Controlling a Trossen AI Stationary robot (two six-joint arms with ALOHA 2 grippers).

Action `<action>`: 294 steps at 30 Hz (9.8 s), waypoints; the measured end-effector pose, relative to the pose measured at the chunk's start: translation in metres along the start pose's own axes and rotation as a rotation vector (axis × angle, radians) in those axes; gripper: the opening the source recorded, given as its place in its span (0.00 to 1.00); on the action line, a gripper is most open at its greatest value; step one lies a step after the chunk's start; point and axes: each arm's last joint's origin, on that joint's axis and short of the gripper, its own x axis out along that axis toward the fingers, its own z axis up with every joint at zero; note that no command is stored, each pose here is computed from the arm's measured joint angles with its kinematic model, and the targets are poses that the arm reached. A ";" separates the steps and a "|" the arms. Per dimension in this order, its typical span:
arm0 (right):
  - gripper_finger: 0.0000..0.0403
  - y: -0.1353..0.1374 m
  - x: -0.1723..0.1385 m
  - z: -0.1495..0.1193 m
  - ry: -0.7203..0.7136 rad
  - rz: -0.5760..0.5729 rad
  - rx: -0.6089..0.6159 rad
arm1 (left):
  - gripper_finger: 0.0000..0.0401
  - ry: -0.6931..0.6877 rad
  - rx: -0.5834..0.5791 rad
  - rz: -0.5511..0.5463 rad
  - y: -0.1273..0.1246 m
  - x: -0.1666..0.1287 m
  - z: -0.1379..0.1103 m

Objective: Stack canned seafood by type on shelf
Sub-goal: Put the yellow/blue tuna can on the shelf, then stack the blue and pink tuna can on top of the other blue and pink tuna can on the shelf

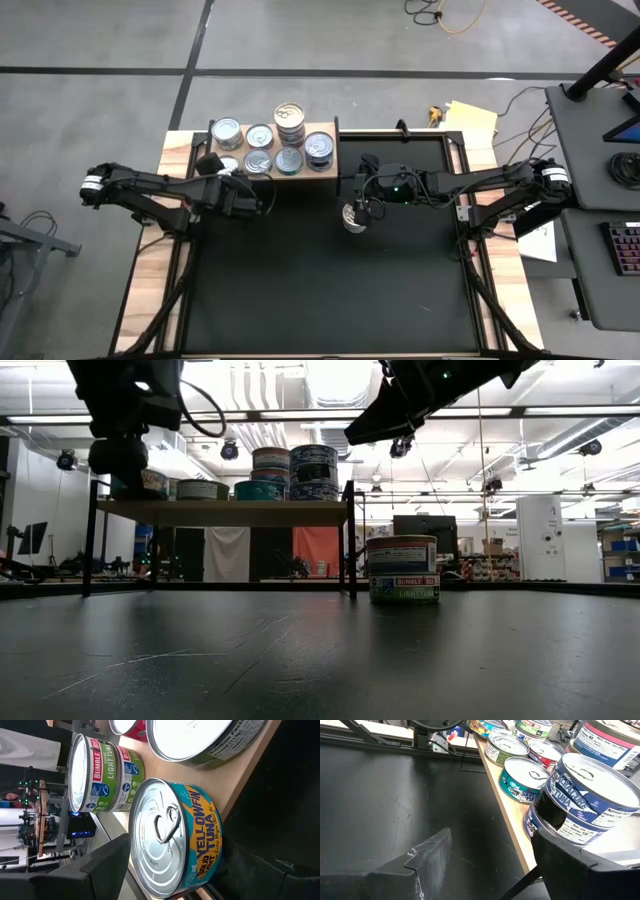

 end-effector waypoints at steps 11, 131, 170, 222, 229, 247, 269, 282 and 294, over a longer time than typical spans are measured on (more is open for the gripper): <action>0.70 0.000 0.000 0.000 0.000 0.000 0.000 | 0.72 -0.001 -0.015 -0.011 0.001 0.000 0.002; 0.72 0.001 0.000 -0.003 0.036 0.011 0.045 | 0.00 0.032 -0.008 -0.371 0.072 0.024 0.025; 0.70 0.001 0.000 -0.003 0.035 0.011 0.053 | 0.00 -0.041 0.033 -0.364 0.062 0.032 0.030; 0.49 0.032 -0.017 -0.051 0.487 -0.078 0.301 | 0.00 -0.775 -0.048 -0.665 -0.038 -0.081 0.028; 0.50 0.046 -0.012 -0.079 0.378 -0.109 0.281 | 0.00 -0.868 -0.081 -0.733 -0.071 -0.072 0.013; 0.50 0.065 -0.015 -0.100 0.053 -0.148 0.416 | 0.00 -0.836 -0.147 -0.816 -0.102 -0.063 0.000; 0.36 0.100 -0.004 -0.140 0.104 -0.408 0.478 | 0.00 -0.844 -0.005 -0.836 -0.166 -0.074 -0.002; 0.29 0.119 -0.006 -0.145 0.109 -0.342 0.446 | 0.00 -0.933 0.004 -0.803 -0.171 -0.077 0.004; 0.29 0.124 -0.001 -0.153 0.139 -0.346 0.419 | 0.00 -0.949 -0.040 -0.815 -0.170 -0.079 0.005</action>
